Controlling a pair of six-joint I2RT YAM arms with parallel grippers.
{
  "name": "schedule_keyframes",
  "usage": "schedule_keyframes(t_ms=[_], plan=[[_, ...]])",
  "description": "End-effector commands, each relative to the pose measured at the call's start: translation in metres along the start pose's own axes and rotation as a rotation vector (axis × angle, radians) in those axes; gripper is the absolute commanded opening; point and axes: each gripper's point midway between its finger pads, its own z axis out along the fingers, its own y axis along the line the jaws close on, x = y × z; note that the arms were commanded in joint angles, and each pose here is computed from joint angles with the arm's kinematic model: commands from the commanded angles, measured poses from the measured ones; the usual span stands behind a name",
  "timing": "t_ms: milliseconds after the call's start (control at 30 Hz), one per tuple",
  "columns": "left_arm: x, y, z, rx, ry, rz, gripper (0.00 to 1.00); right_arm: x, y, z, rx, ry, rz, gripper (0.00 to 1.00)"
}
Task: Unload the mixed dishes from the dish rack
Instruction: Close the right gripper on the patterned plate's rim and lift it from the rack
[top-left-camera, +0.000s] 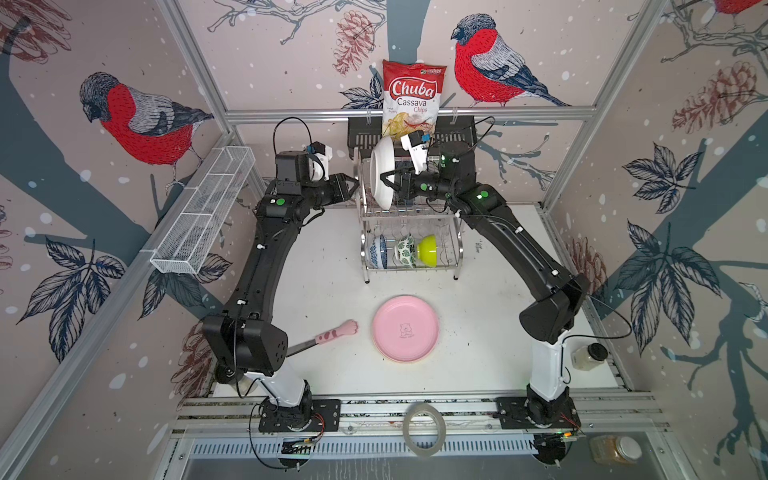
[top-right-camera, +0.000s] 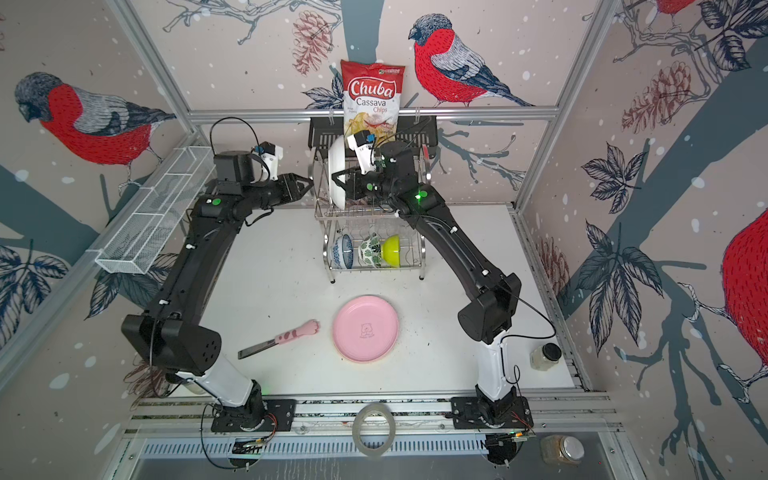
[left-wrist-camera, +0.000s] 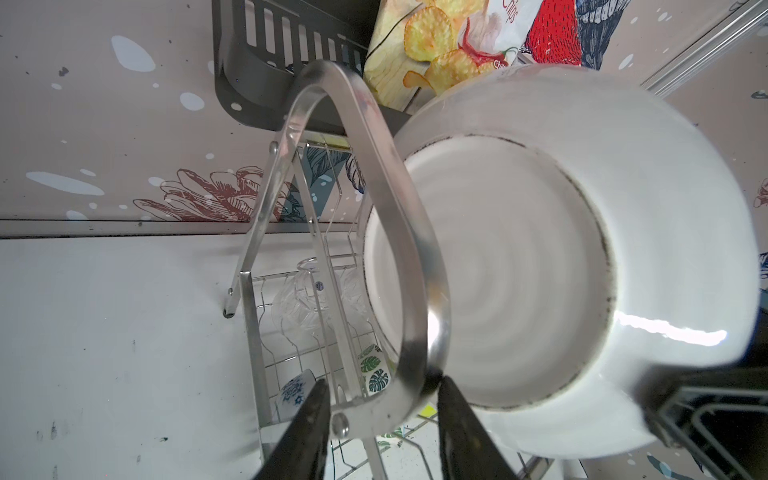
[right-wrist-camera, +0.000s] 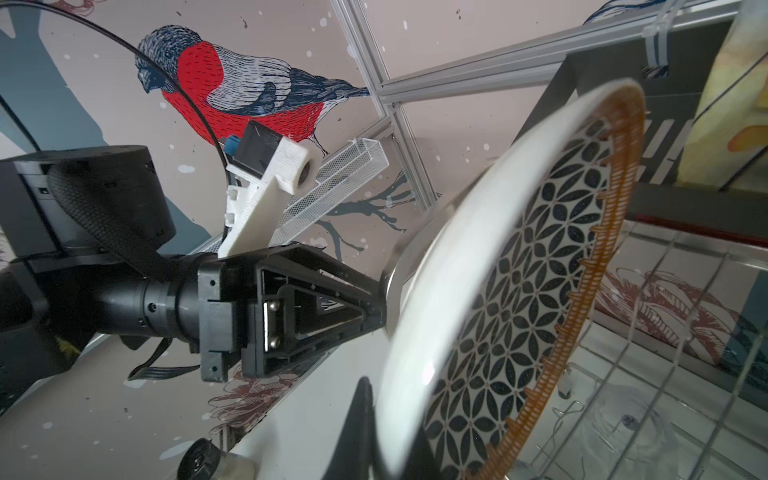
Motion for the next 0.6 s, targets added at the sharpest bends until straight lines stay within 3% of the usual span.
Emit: schedule_keyframes(t_ms=[0, 567], plan=[[-0.005, 0.0, -0.002, -0.01, -0.022, 0.019, 0.43, -0.033, 0.024, -0.015, -0.102, -0.097, -0.059, 0.0], [-0.013, -0.001, -0.014, -0.055, -0.049, 0.023, 0.44, -0.072, 0.06, -0.087, -0.153, -0.217, -0.121, 0.0]])
